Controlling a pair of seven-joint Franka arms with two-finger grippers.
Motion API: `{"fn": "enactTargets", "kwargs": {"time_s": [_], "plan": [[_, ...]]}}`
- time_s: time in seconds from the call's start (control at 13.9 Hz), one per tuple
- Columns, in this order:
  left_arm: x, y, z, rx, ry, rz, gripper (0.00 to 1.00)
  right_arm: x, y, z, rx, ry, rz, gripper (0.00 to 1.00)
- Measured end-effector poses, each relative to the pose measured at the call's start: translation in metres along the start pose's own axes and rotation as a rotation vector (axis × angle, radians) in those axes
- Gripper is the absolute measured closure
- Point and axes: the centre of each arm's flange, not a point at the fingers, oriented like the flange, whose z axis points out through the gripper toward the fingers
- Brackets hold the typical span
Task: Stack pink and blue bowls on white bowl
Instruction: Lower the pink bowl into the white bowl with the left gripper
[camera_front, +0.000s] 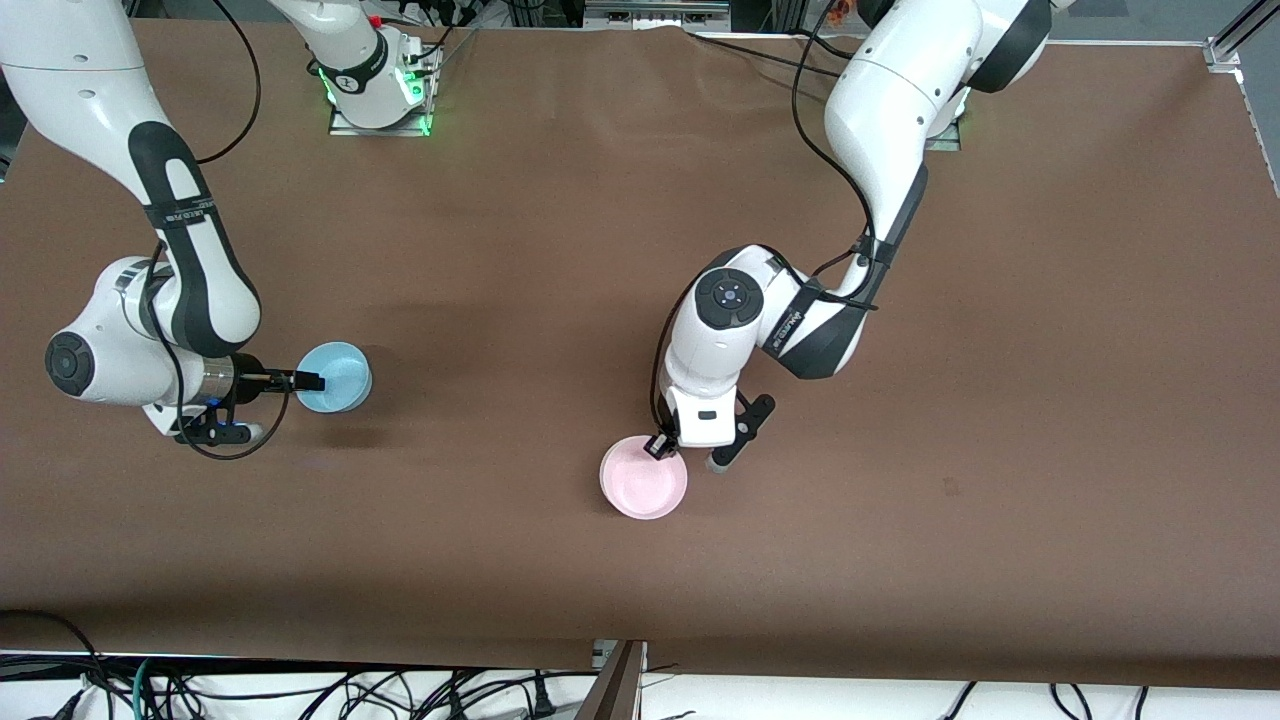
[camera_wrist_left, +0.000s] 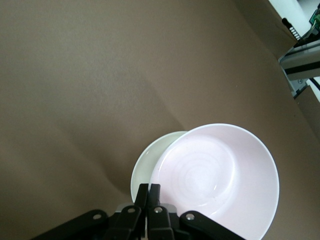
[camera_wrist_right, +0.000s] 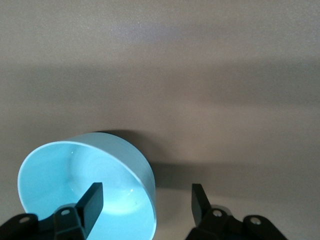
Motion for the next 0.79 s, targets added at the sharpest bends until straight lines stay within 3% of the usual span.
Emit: {"fn": "enactTargets", "kwargs": {"time_s": [0.14, 0.22, 0.36, 0.79], "plan": [[-0.005, -0.001, 0.002, 0.003, -0.002, -0.003, 0.97, 0.000, 0.000, 0.000, 0.000, 0.000, -0.001, 0.38], [-0.007, -0.001, 0.004, 0.006, -0.003, -0.005, 0.97, 0.000, 0.000, 0.000, 0.000, 0.000, -0.002, 0.38], [-0.007, -0.003, 0.009, 0.012, -0.003, -0.009, 0.97, 0.000, -0.001, 0.001, 0.001, -0.001, -0.004, 0.56], [-0.007, -0.008, 0.020, 0.028, -0.003, -0.013, 0.97, 0.000, -0.001, 0.002, 0.001, -0.001, -0.004, 0.56]]}}
